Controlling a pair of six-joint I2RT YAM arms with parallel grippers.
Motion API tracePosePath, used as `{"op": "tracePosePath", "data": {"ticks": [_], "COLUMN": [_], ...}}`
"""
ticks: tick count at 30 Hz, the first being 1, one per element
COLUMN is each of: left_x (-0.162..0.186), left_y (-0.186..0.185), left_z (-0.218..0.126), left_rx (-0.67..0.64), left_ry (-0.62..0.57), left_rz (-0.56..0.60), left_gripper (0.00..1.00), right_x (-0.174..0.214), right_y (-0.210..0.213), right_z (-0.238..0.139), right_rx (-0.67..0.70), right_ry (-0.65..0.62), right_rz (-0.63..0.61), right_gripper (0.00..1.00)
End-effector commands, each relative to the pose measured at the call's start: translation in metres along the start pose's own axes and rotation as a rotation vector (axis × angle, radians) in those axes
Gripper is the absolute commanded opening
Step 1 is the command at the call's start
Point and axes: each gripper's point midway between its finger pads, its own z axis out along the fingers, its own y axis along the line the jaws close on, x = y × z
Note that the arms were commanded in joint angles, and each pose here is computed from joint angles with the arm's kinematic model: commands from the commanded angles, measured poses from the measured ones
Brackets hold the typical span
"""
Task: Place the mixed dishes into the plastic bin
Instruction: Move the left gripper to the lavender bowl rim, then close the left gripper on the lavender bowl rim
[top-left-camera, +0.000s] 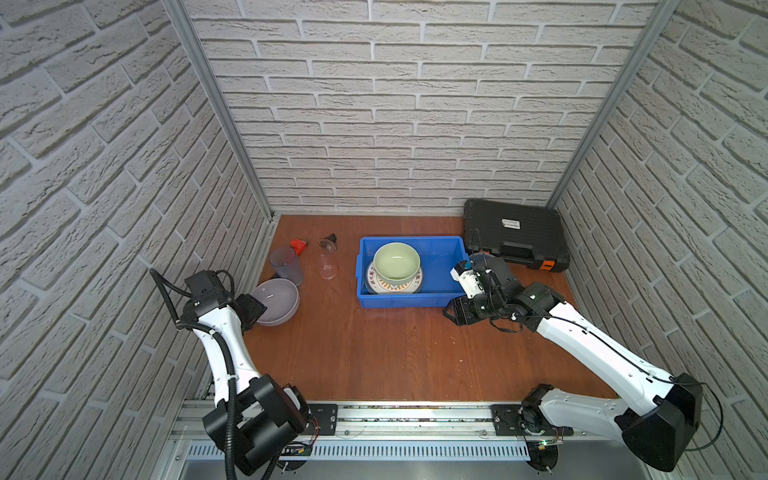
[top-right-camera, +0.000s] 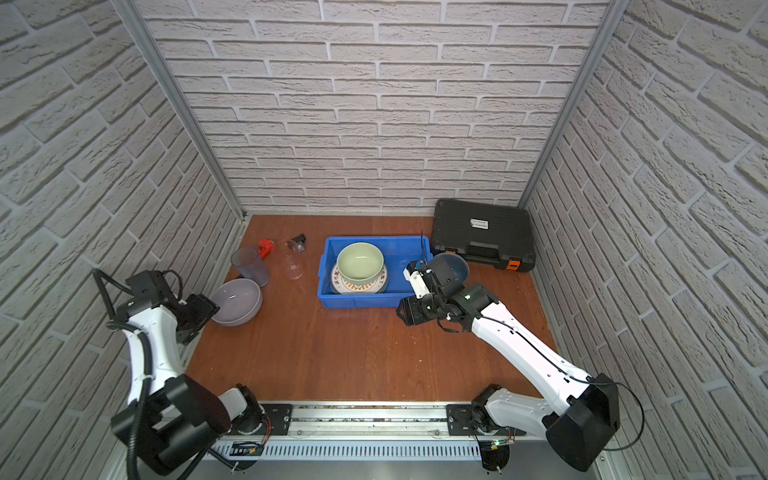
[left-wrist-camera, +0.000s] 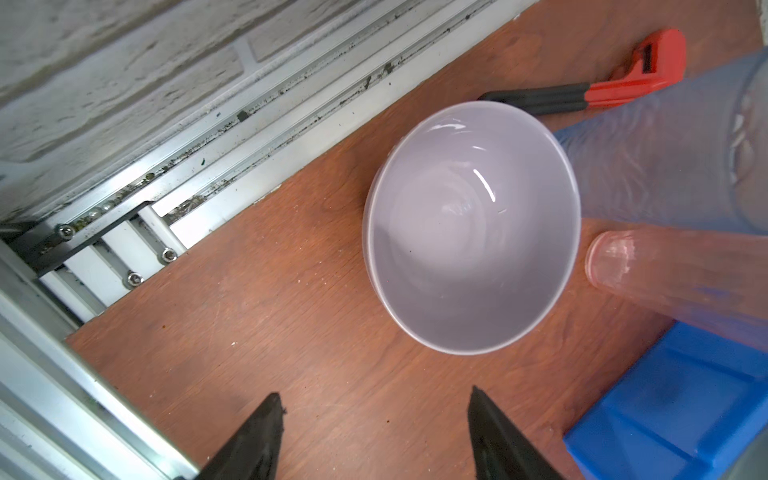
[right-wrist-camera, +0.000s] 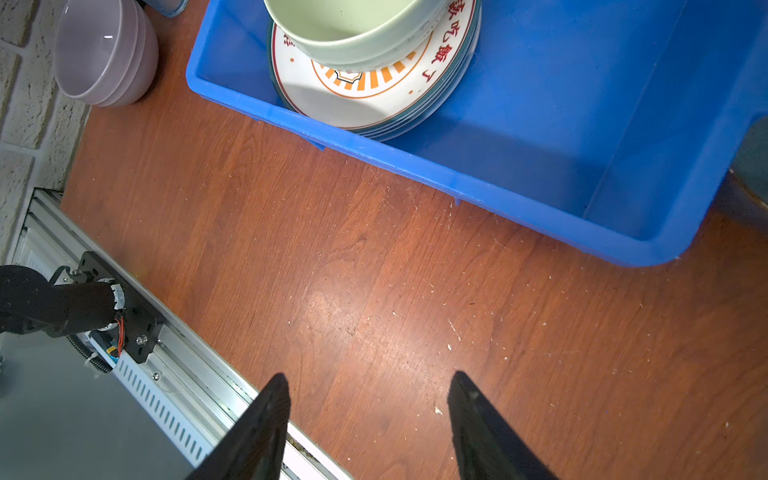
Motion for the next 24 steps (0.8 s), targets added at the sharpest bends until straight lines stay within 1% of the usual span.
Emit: {"op": "tracePosePath", "data": {"ticks": [1,8,13,15,20,23,24], "left_x": [-0.014,-0.024,-0.037,-0.039,-0.038,-0.04,-0.04], "left_y": [-0.001,-0.004,0.0,0.0,-0.011,-0.019,-0.022], "left_z": [0.014,0.046,0.057,0.063,0.078,0.086,0.089], "left_rx": [0.015,0.026,-0.019,-0.03,-0.052,-0.051,-0.058], "left_ry": [-0.043,-0.009,-0.011,0.001,0.035,0.042,0.044], "left_rz": [0.015,-0.002,-0.007,-0.006,0.03,0.047,0.057], "left_gripper": [0.67,0.56,0.49,0.48,0.45,0.39,0.39], "right_x": [-0.008,-0.011,-0.013,-0.014,-0.016,-0.017,-0.017], "right_y": [0.007,0.009,0.01,0.01,0.013,0.014,0.014], "right_z": [-0.011,-0.018,-0.022,-0.022,-0.024,-0.026,-0.027], "right_rx": [-0.022,-0.027,-0.035,-0.036,-0.045,-0.05,-0.05], "right_ry": [-0.051,-0.082,-0.097,-0.103,-0.109,-0.117,-0.12], "right_rz": [0.002,0.03,0.044,0.049,0.057,0.058,0.058], "right_gripper": [0.63,0.62,0.62,0.62,0.61,0.61,0.61]}}
